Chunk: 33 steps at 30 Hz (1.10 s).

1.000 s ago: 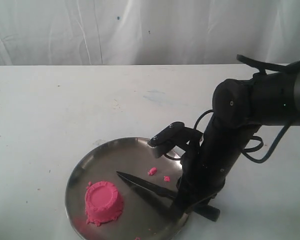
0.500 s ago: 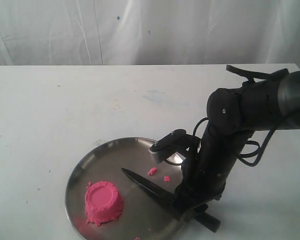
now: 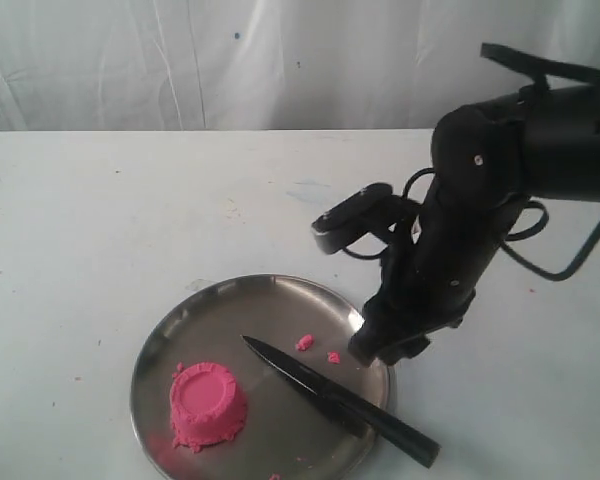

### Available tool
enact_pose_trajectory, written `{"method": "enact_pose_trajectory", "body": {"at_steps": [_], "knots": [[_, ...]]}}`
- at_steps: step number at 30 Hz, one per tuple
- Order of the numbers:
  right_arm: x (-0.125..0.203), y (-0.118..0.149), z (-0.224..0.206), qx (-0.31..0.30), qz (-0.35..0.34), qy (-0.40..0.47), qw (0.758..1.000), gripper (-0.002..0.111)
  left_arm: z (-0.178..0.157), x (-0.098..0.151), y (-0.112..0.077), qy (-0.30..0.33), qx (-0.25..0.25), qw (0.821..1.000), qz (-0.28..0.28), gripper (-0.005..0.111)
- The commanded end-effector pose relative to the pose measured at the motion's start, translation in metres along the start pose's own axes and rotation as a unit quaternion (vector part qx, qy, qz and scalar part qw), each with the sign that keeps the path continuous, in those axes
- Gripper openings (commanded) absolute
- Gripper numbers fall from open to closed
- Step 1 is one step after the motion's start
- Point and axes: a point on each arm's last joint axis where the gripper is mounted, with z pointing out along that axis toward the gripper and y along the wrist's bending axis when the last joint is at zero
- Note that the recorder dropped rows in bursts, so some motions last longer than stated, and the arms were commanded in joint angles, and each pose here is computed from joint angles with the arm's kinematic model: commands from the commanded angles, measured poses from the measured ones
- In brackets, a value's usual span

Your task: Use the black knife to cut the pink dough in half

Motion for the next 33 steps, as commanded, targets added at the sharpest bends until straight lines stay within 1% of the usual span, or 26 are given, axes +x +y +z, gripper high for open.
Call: {"method": "enact_pose_trajectory", "body": {"at_steps": [1, 4, 7, 8, 9, 10, 12, 14, 15, 16, 18, 19, 20, 21, 22, 24, 28, 33], "knots": [[0.011, -0.041, -0.017, 0.106, 0.058, -0.002, 0.993, 0.05, 0.0, 0.001, 0.0, 0.0, 0.0, 1.0, 0.001, 0.0], [0.017, -0.068, -0.014, 0.113, 0.112, -0.014, 0.987, 0.05, 0.0, 0.001, 0.0, 0.0, 0.0, 1.0, 0.001, 0.0], [0.025, -0.085, -0.005, 0.076, 0.172, -0.007, 0.982, 0.05, 0.0, 0.001, 0.0, 0.0, 0.0, 1.0, 0.001, 0.0], [0.027, -0.087, -0.002, 0.048, 0.182, -0.004, 0.982, 0.05, 0.0, 0.001, 0.0, 0.0, 0.0, 1.0, 0.001, 0.0], [0.028, -0.085, 0.001, 0.009, 0.182, -0.001, 0.983, 0.05, 0.0, 0.001, 0.0, 0.0, 0.0, 1.0, 0.001, 0.0], [0.029, -0.081, 0.004, -0.034, 0.162, 0.004, 0.986, 0.05, 0.0, 0.001, 0.0, 0.0, 0.0, 1.0, 0.001, 0.0], [0.026, -0.065, 0.006, -0.159, 0.116, 0.0, 0.98, 0.05, 0.0, 0.001, 0.0, 0.0, 0.0, 1.0, 0.001, 0.0], [0.022, -0.047, 0.005, -0.277, 0.066, -0.013, 0.958, 0.05, 0.0, 0.001, 0.0, 0.0, 0.0, 1.0, 0.001, 0.0], [0.019, -0.042, 0.004, -0.315, 0.043, -0.031, 0.947, 0.05, 0.0, 0.001, 0.0, 0.0, 0.0, 1.0, 0.001, 0.0], [0.016, -0.04, 0.006, -0.329, 0.032, -0.048, 0.943, 0.05, 0.0, 0.001, 0.0, 0.0, 0.0, 1.0, 0.001, 0.0], [0.014, -0.039, 0.006, -0.334, 0.015, -0.061, 0.941, 0.05, 0.0, 0.001, 0.0, 0.0, 0.0, 1.0, 0.001, 0.0], [0.012, -0.041, 0.007, -0.317, 0.02, -0.071, 0.945, 0.05, 0.0, 0.001, 0.0, 0.0, 0.0, 1.0, 0.001, 0.0], [0.008, -0.047, 0.01, -0.284, 0.031, -0.093, 0.954, 0.05, 0.0, 0.001, 0.0, 0.0, 0.0, 1.0, 0.001, 0.0], [0.007, -0.049, 0.011, -0.274, 0.035, -0.096, 0.956, 0.05, 0.0, 0.001, 0.0, 0.0, 0.0, 1.0, 0.001, 0.0], [0.012, -0.046, 0.013, -0.288, 0.066, -0.066, 0.953, 0.05, 0.0, 0.001, 0.0, 0.0, 0.0, 1.0, 0.001, 0.0], [0.027, -0.036, 0.021, -0.32, 0.082, -0.022, 0.944, 0.05, 0.0, 0.001, 0.0, 0.0, 0.0, 1.0, 0.001, 0.0], [0.038, -0.039, 0.041, -0.292, 0.084, 0.005, 0.953, 0.053, 0.0, 0.001, 0.0, 0.0, 0.0, 1.0, 0.001, 0.0], [0.044, -0.041, 0.067, -0.304, 0.093, 0.06, 0.946, 0.055, 0.0, 0.001, 0.0, 0.0, 0.0, 1.0, 0.001, 0.0]]}}
